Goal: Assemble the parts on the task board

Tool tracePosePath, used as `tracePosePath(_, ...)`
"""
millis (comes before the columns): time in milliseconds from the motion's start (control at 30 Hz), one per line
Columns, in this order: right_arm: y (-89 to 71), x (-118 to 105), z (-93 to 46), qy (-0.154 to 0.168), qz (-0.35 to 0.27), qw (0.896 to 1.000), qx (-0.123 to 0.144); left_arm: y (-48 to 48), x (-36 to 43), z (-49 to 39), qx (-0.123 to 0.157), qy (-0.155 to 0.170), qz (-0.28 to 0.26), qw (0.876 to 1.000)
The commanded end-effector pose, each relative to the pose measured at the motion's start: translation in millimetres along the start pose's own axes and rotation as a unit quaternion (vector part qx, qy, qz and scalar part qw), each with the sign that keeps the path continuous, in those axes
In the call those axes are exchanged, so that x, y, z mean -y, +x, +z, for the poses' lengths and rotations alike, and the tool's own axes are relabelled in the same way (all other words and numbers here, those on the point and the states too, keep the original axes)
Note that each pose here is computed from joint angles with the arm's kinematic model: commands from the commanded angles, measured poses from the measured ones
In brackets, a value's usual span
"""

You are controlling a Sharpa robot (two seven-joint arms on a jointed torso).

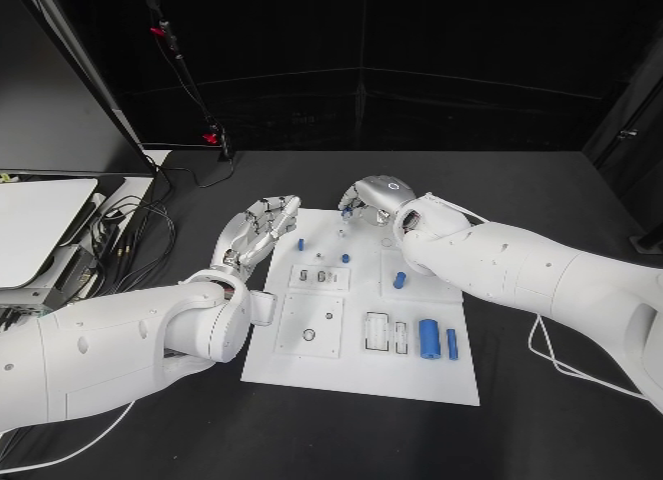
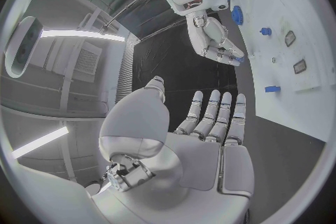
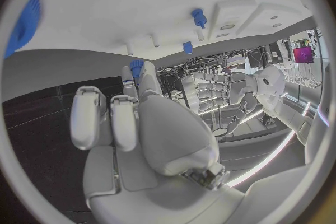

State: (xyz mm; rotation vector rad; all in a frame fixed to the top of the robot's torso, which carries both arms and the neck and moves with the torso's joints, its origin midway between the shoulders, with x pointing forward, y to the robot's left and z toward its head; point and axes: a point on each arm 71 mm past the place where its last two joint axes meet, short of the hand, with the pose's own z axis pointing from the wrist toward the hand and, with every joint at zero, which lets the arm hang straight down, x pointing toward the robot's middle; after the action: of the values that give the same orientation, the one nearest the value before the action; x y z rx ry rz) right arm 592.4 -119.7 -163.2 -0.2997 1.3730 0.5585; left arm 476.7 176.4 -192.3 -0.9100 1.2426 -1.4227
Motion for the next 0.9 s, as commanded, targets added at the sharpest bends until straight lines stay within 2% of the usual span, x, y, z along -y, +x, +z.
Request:
tracePosePath(33,0.4,-0.3,0.7,-0.006,-0.019,1.0,-0.014,3.5,22.1,-3.2,-0.009,0.149,-0.007,0.989)
tracePosePath(367,-0.9,5.2,-0.6,0.015,-0.031,0.999,-0.008,3.2,22.3,-4.1,-0.01,0.148,-0.008,0.989)
tracePosePath(900,-2.8,4.4,-0.5,0.018,-0.032,0.999,0.006,1.5,21.9,-4.4,-0.009,0.145,-0.007,0.989)
